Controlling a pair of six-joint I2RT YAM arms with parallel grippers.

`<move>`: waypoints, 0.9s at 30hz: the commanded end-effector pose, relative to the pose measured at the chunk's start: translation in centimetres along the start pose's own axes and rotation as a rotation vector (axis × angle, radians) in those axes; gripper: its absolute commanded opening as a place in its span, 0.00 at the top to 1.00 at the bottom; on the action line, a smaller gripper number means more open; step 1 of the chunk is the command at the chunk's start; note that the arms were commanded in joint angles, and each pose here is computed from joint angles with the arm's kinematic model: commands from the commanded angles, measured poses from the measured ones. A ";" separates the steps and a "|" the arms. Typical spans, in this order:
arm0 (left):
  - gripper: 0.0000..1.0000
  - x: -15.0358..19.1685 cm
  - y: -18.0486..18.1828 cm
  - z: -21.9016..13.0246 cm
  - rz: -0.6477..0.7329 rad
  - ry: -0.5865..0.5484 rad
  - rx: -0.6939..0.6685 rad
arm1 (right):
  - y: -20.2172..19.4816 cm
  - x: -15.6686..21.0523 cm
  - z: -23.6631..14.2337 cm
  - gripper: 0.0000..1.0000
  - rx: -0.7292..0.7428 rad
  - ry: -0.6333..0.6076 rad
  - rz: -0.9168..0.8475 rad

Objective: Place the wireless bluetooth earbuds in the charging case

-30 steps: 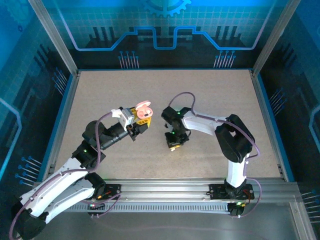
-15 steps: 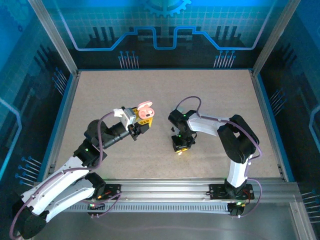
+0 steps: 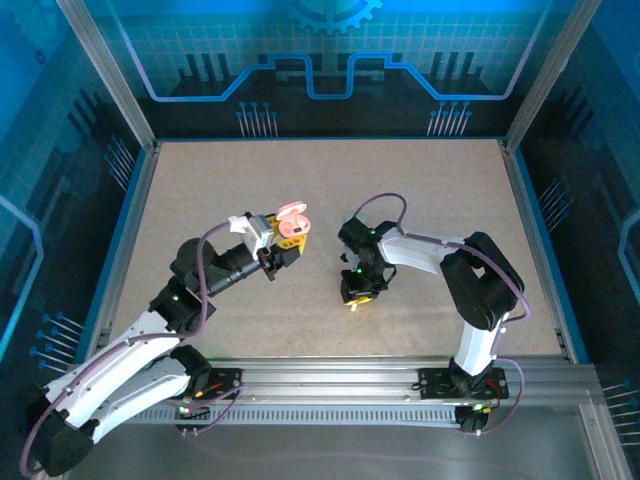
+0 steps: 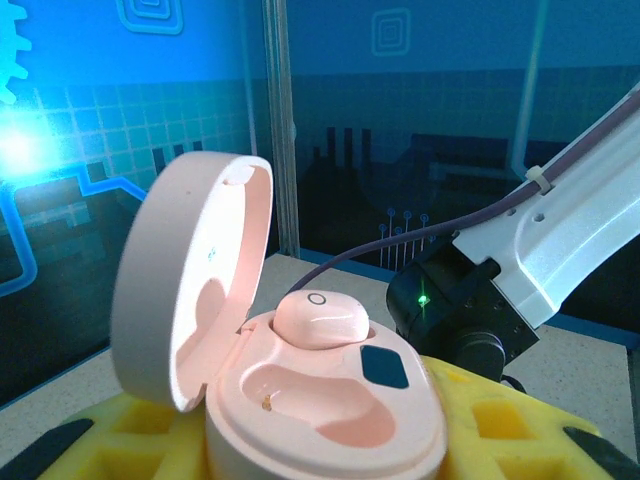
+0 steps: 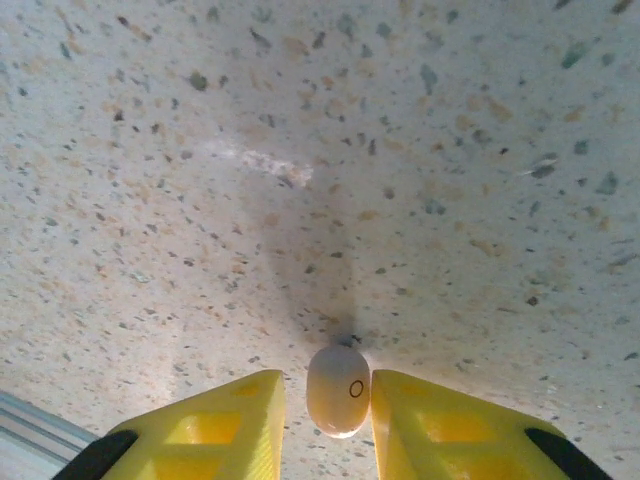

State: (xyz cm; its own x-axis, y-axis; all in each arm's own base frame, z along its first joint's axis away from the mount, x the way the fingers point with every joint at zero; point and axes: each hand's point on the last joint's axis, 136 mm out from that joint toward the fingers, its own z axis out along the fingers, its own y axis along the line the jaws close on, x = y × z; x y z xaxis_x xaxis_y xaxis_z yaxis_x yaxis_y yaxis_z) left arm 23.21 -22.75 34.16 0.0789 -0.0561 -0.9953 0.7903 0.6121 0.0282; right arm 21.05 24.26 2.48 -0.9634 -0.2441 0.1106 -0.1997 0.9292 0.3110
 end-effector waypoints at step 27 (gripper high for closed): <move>0.67 -2.9 -0.5 -0.3 0.011 -0.080 0.019 | 1.4 -1.3 0.5 0.64 0.097 -0.015 0.043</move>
State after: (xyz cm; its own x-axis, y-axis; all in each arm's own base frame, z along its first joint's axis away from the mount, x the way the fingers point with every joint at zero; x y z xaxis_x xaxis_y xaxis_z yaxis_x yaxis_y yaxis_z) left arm 23.29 -22.81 34.25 0.0720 -0.0628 -0.9954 0.7910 0.6115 0.0186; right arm 22.01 26.09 2.70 -0.9724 -0.2164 0.0867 -0.1873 0.9467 0.2623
